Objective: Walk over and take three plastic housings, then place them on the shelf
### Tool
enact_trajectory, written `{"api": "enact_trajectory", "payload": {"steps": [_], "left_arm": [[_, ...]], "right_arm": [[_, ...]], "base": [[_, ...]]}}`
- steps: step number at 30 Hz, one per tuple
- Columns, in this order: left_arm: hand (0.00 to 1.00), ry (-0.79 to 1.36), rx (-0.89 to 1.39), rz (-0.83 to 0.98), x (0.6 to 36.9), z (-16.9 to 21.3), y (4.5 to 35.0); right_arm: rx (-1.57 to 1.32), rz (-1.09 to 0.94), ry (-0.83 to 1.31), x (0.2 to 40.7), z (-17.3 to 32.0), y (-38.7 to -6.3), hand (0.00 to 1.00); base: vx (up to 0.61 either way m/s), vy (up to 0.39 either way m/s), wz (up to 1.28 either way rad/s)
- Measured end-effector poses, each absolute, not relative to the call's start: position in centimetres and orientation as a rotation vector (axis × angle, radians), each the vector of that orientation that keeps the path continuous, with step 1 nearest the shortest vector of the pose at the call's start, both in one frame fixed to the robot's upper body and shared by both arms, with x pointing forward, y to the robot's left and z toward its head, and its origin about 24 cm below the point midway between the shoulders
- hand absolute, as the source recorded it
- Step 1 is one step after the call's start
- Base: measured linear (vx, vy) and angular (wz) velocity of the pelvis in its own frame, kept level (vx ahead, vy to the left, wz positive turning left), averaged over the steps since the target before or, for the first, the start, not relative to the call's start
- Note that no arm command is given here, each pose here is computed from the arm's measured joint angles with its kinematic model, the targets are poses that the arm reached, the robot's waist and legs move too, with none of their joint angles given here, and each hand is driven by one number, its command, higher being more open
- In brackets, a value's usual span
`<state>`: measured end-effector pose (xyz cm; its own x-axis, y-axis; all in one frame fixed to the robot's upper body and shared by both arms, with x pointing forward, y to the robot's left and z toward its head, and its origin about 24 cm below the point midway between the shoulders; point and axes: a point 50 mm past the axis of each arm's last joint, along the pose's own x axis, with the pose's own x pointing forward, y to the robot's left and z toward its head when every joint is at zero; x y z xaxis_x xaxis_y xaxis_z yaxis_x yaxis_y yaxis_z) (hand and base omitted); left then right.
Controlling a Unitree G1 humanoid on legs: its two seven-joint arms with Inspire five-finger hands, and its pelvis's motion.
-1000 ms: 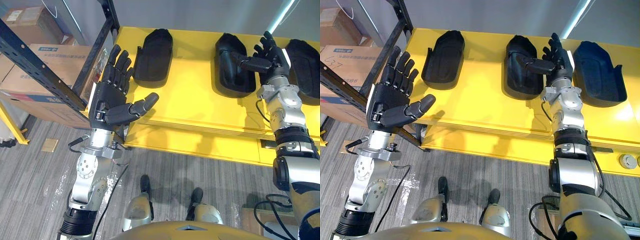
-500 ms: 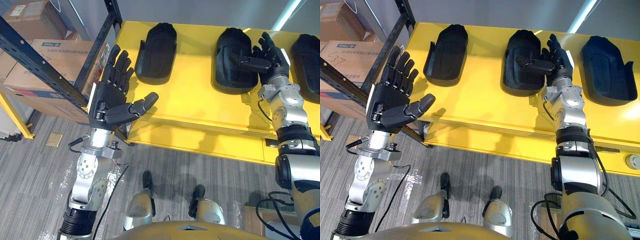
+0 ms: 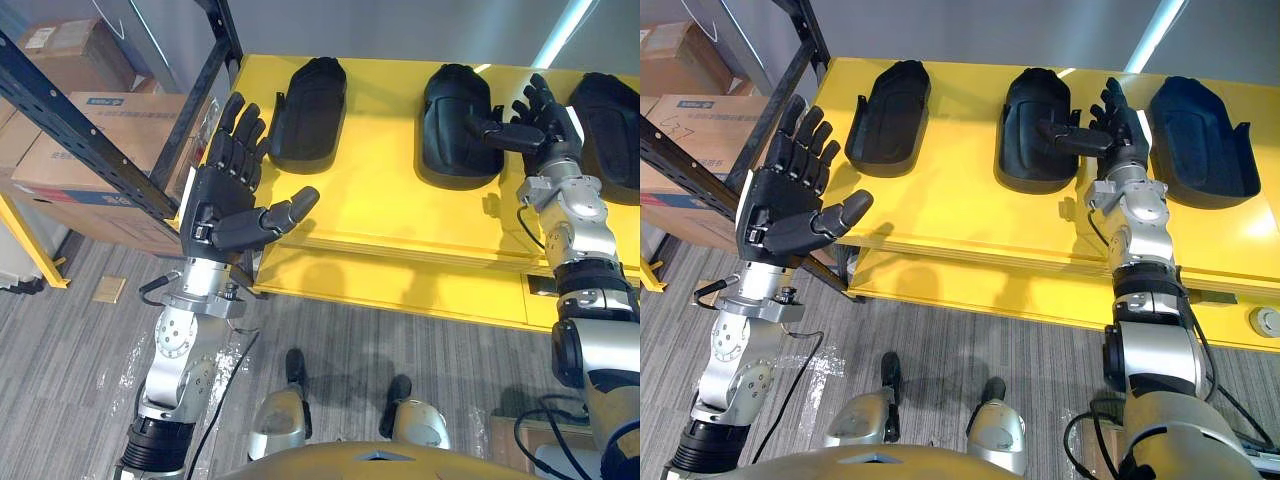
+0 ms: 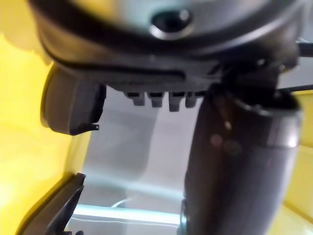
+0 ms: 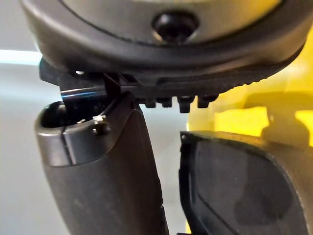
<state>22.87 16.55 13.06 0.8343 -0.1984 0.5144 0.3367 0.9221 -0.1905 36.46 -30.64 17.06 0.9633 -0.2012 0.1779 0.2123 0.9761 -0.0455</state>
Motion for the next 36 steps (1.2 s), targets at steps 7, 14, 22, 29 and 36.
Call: {"api": "enact_trajectory", "payload": {"steps": [7, 14, 22, 29, 36], "left_arm": [[1.00, -0.491, -0.288, -0.323, 22.7, 12.6, 15.9], [1.00, -0.464, -0.309, -0.270, 22.0, 11.8, 16.0], [1.00, -0.496, -0.259, -0.145, 21.4, 11.8, 18.0], [1.00, -0.523, -0.107, 0.069, 19.7, 11.8, 19.0], [1.00, -0.470, 0.299, 0.461, 15.4, 8.3, 19.7]], "right_arm": [[-0.102, -0.277, -0.222, 35.5, 17.3, -31.1, 1.00], [-0.200, -0.356, -0.584, 31.1, 21.6, -29.7, 1.00], [-0.203, -0.330, -0.647, 25.8, 17.4, -26.9, 1.00], [-0.228, -0.516, -0.602, 20.6, 13.4, -25.4, 1.00], [-0.217, -1.147, -0.262, 13.7, 4.8, -27.1, 1.00]], "base": [[0.00, -0.001, 0.01], [0.04, -0.017, 0.09], [0.03, -0.015, -0.04], [0.03, -0.003, -0.16], [0.04, -0.008, -0.10]]}}
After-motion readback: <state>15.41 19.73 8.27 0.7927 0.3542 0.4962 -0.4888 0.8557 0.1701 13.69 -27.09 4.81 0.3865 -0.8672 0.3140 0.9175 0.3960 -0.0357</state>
